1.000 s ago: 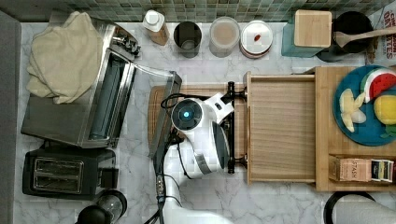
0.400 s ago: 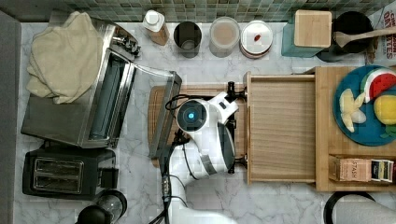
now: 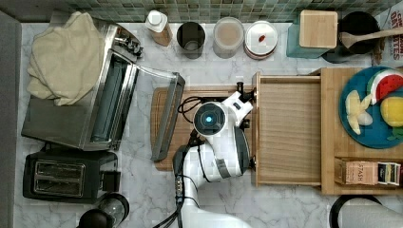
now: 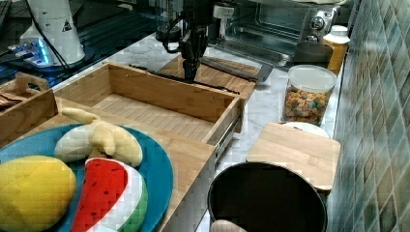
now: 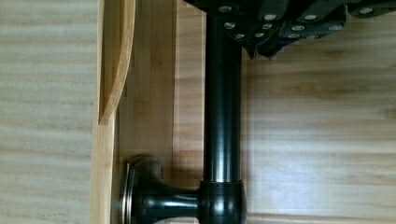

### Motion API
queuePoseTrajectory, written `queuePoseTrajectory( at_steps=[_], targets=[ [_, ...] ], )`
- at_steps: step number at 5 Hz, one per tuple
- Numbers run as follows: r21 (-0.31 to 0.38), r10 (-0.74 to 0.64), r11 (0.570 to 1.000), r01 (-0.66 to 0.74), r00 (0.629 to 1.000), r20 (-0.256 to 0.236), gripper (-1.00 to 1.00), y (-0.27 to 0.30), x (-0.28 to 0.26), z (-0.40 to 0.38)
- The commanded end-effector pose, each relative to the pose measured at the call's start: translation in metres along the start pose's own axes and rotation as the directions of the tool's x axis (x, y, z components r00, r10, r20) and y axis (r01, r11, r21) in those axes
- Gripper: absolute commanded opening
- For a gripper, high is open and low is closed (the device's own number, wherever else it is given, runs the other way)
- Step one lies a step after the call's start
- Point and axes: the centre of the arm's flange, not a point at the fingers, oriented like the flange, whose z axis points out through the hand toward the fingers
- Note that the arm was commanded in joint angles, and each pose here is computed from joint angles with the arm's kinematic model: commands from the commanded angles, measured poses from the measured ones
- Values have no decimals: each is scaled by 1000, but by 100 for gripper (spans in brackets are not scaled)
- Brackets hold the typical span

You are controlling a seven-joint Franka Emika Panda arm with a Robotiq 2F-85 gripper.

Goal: Close the drawer.

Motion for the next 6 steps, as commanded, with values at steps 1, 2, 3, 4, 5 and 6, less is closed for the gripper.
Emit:
queuePoseTrajectory(
  at_steps=[1, 2, 3, 4, 5, 6],
  targets=[
    [-166, 153, 975, -150, 988, 0, -100, 195, -2, 22],
    [-206, 160, 966, -157, 987, -3, -100, 236, -12, 30],
    [-240, 153, 960, -145, 988, 16, -100, 280, -25, 36],
    [-262, 139, 959, -111, 986, 89, -100, 319, -39, 35],
    [-264, 130, 959, -102, 987, 92, -100, 352, -53, 38],
    [-137, 123, 984, -117, 992, 31, -100, 374, -61, 41]
  ],
)
